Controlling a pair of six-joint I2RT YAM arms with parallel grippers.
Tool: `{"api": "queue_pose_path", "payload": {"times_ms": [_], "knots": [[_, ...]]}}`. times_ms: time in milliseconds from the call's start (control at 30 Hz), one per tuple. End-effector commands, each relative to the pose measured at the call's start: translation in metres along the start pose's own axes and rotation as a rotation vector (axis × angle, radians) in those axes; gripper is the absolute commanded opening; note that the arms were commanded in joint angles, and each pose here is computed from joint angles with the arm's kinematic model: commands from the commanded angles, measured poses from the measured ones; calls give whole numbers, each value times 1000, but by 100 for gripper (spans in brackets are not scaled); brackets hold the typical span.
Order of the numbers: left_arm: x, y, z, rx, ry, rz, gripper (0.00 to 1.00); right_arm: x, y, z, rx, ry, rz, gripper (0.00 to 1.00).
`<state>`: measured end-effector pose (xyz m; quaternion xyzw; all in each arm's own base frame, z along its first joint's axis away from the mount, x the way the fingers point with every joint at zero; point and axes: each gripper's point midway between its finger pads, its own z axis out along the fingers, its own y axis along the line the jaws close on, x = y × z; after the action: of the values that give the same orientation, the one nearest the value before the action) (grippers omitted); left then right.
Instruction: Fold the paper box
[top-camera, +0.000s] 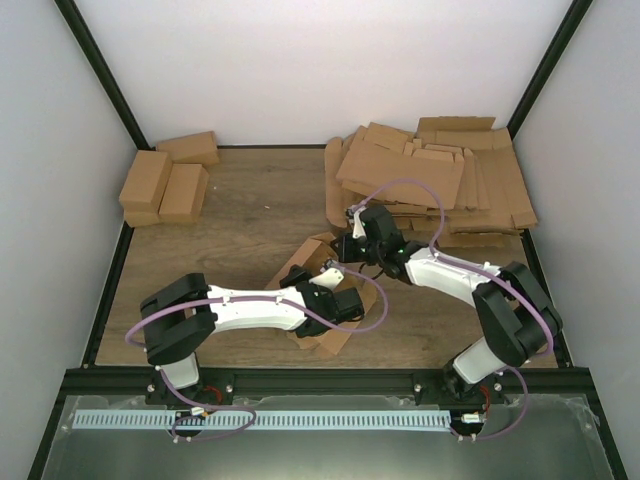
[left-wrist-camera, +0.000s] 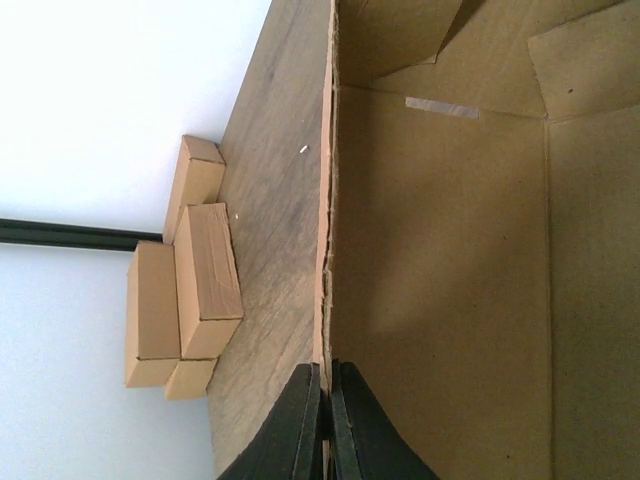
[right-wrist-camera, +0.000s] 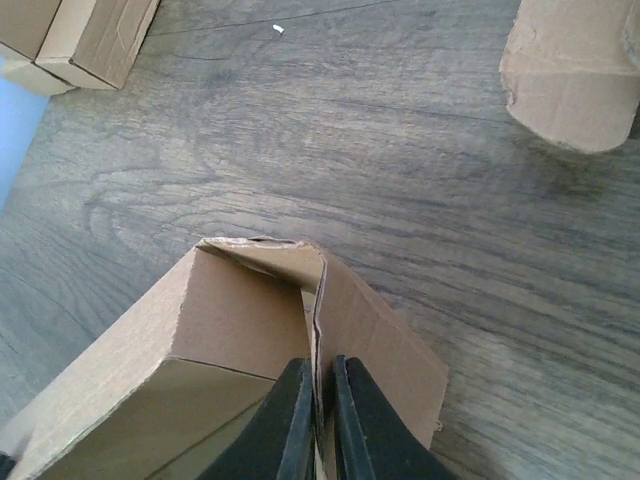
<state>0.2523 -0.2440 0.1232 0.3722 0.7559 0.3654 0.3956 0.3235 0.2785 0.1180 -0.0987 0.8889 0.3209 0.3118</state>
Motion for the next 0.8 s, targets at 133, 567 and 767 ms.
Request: {"api": "queue_pose_path", "payload": {"times_ms": [133,567,767], "knots": [[-1,-8,-1,45,-6,-78,4,26,7,9,-25,49,60,14],[-2,-14,-1,34,-9,-58,4,42,13,10,-80,100,69,28],[-1,-11,-3,47,-13,-69,4,61,4,16,-84,134,49,30]]}}
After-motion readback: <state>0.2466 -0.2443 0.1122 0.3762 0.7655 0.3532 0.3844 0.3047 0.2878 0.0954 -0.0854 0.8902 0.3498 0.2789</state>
